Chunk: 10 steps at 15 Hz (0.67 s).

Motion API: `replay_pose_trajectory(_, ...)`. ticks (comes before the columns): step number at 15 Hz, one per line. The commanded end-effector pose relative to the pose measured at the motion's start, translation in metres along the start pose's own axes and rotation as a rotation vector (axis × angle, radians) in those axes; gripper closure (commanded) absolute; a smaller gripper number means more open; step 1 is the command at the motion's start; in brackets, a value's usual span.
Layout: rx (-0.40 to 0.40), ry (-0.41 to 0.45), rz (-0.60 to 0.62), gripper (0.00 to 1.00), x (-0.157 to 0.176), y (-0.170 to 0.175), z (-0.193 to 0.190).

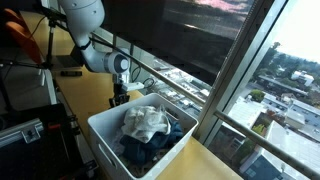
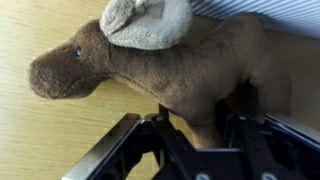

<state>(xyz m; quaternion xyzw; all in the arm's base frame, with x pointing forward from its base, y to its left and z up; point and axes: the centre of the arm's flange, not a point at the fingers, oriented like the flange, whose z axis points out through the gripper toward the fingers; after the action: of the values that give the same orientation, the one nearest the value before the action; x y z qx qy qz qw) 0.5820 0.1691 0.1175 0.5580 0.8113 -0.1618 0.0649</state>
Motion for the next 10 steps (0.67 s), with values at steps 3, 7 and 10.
replay_pose_trajectory(3, -0.02, 0.032, -0.016, 0.97, 0.006, 0.001, -0.008)
replay_pose_trajectory(7, -0.081, 0.055, -0.013, 0.97, 0.017, -0.003, -0.064)
replay_pose_trajectory(10, -0.177, 0.062, -0.014, 0.97, 0.024, -0.006, -0.132)
